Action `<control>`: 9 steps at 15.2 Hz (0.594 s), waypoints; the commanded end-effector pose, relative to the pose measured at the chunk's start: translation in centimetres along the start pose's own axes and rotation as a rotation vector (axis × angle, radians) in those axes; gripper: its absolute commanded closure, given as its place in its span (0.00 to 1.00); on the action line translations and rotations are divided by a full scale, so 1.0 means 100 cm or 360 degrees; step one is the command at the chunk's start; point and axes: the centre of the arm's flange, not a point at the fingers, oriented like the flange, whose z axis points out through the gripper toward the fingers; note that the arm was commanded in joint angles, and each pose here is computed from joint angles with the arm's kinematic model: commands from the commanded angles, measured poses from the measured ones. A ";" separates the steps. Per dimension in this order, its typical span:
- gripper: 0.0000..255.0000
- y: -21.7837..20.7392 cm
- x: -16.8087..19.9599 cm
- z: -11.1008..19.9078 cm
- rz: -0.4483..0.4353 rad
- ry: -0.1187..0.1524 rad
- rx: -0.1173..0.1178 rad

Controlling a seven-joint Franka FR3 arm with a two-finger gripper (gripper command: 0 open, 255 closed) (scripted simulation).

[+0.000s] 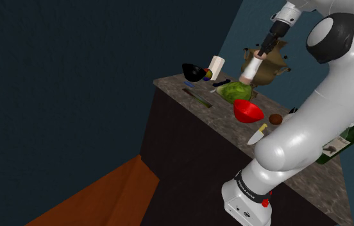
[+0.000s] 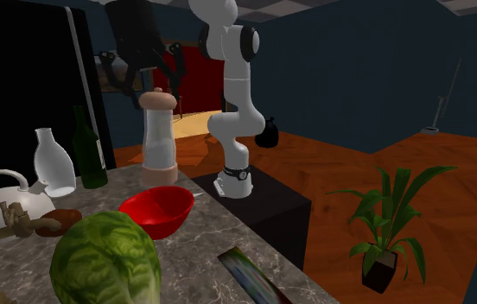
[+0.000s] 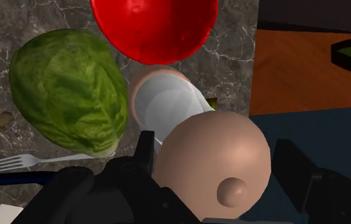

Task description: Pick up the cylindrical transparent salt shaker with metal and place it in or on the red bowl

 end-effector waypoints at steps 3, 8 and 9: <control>1.00 0.004 -0.053 -0.010 -0.0001 -0.0001 0.0001; 1.00 0.005 -0.114 -0.024 -0.0001 -0.0001 0.0001; 1.00 0.006 -0.114 -0.019 -0.0001 -0.0001 0.0001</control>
